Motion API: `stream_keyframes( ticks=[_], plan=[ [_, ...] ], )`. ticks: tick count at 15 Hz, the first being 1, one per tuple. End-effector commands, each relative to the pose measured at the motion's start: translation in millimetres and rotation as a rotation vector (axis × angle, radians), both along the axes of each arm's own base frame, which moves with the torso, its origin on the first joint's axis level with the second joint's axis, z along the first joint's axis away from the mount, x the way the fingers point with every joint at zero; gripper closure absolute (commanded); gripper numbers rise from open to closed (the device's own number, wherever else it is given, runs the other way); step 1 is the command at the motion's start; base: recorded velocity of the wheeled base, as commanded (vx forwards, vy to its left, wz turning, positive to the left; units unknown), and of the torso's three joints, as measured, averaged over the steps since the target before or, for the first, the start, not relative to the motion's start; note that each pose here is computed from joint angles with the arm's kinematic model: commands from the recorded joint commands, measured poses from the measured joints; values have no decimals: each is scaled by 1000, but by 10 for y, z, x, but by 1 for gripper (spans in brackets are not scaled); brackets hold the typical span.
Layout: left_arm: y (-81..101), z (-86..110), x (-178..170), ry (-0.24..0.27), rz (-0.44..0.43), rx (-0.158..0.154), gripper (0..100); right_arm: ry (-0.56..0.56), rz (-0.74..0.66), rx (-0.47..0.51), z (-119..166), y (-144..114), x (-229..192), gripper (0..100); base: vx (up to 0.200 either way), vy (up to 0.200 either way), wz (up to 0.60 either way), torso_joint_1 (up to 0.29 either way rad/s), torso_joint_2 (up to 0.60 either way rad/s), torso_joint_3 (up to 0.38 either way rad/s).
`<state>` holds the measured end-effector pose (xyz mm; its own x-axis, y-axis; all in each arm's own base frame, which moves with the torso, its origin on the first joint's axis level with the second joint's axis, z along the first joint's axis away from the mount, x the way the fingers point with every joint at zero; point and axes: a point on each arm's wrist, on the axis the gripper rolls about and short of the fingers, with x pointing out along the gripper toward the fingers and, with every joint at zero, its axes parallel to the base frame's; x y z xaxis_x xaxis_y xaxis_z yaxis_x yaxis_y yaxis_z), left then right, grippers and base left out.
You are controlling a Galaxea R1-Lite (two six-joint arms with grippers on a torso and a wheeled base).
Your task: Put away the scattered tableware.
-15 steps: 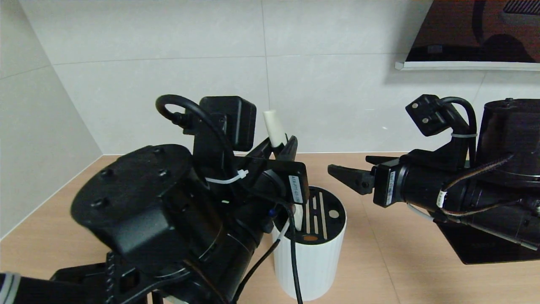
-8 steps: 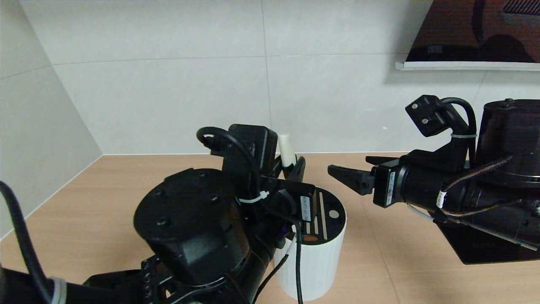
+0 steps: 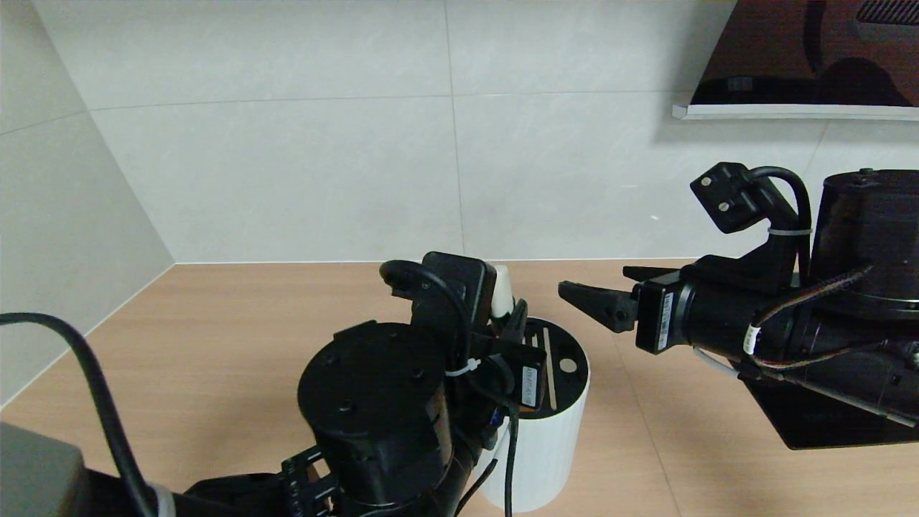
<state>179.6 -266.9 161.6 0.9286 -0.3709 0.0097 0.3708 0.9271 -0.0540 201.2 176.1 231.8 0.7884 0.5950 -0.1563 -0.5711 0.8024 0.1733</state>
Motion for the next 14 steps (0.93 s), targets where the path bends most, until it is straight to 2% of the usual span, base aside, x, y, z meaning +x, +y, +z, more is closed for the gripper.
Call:
stream_keyframes(
  ticks=[1, 4, 13, 14],
  plan=[
    [-44, -136, 23, 26, 1, 31, 100, -1, 0, 1, 2, 0, -1, 0, 0, 0, 0, 0, 0, 0],
    [-55, -218, 30, 42, 1, 51, 100, 1, 0, -1, -7, 2, 1, 0, 0, 0, 0, 0, 0, 0],
    [-67, -279, 37, 52, 3, 68, 100, 1, 0, -1, -7, 2, 1, 0, 0, 0, 0, 0, 0, 0],
    [-69, -285, 38, 54, 3, 70, 0, 1, 0, -1, -7, 2, 1, 0, 0, 0, 0, 0, 0, 0]
  ],
)
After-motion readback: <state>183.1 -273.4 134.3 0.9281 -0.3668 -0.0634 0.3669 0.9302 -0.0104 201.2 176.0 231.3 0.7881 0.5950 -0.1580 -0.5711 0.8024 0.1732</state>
